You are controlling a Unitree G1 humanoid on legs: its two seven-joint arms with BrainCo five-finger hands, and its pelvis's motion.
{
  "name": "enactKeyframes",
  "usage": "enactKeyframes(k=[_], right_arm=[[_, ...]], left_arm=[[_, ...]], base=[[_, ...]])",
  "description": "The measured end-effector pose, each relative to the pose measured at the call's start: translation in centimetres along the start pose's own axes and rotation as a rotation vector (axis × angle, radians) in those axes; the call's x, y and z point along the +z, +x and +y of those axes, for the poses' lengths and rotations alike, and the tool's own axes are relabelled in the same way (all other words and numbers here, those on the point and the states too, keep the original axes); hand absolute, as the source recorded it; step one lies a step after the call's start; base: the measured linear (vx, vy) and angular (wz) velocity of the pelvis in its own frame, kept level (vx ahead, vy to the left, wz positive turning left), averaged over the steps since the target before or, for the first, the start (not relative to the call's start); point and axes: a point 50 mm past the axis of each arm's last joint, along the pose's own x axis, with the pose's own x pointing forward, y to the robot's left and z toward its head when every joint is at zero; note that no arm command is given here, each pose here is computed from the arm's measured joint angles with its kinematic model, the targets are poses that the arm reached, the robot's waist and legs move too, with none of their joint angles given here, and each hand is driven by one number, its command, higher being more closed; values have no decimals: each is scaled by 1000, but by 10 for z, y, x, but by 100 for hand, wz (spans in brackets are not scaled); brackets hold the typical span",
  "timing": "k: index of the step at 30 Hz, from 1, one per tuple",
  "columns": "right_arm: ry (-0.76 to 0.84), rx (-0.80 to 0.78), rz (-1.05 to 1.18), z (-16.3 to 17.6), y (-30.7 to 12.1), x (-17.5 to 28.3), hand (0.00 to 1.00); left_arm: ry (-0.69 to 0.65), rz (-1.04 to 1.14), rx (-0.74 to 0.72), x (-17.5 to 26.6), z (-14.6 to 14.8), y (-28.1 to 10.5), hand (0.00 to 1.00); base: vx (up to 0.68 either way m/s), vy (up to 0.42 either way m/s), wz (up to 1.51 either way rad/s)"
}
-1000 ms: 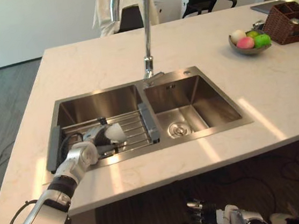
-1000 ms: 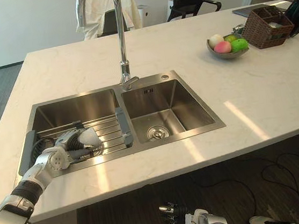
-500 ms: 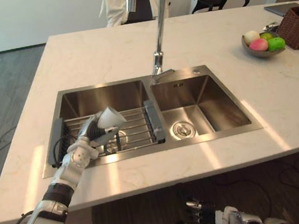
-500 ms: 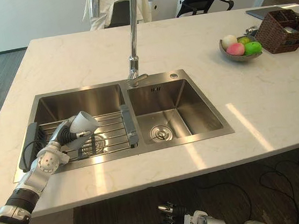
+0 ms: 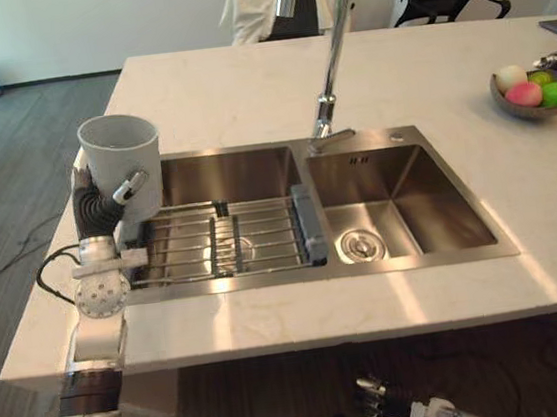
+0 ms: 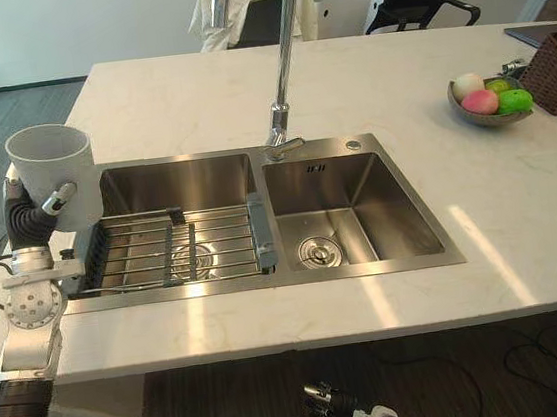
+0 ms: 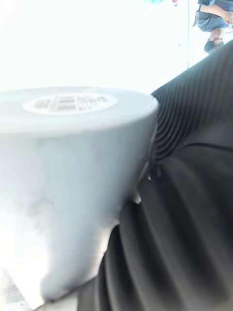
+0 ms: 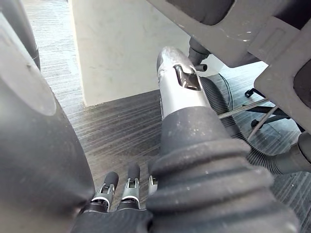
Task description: Walk over to the sink, pick up the cup, carry it to the dishwasher, place the cup inside the dishwasher, then close the dishwasher door
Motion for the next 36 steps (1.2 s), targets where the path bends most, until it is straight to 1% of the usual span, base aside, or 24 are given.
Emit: enactKeyframes(k=[2, 3, 9, 13, 15, 16, 18, 20, 23, 24, 26, 28, 33, 36], right_arm=[[-1, -1, 3, 0, 0, -1, 0], [-5, 1, 7, 1, 0, -1, 0], [-5, 3, 4, 1, 1, -1, 0], [-16, -34, -33, 4, 2, 2, 0], [-11, -86, -37, 3, 2, -2, 0], [-11, -90, -38, 3, 2, -2, 0], [-8, -170, -23, -2, 1, -6, 0], [-7, -212, -26, -5, -1, -7, 0], [46, -313, -5, -23, -15, -27, 0], [63, -318, -1, -25, -17, -34, 0], [89, -323, -21, -28, -19, -30, 0], [82, -344, -41, -31, -19, -16, 0], [45, -255, -146, -2, 2, 23, 0], [31, -267, -155, 0, 3, 23, 0]], left_arm=[[-6, -20, 24, 3, 3, 0, 100], [-30, -76, 98, 16, 10, 1, 100], [-34, -83, 103, 19, 11, -3, 100], [-136, -68, 143, 22, 4, -12, 100], [-219, -43, 181, 22, -2, -18, 100], [-224, -42, 183, 23, -3, -19, 100], [-311, -18, 219, 29, -10, -32, 100], [-369, 7, 241, 32, -13, -39, 100], [-453, 54, 234, 30, -22, -45, 100], [-472, 68, 226, 29, -23, -47, 100], [-486, 40, 199, 35, -24, -46, 100], [-479, 40, 200, 39, -20, -53, 100], [-486, 26, 203, 46, -18, -55, 100], [-494, 19, 155, 47, -20, -53, 100]], base=[[-41, -13, 5], [0, 0, 0], [-2, 0, -10], [-8, -17, 9], [-12, -26, 29], [-27, -25, 56], [-52, -34, 77], [-84, -44, 154], [-75, 68, 259], [-55, 175, 281], [30, 132, 244], [41, 225, 173], [16, 260, 103], [148, 253, 143]])
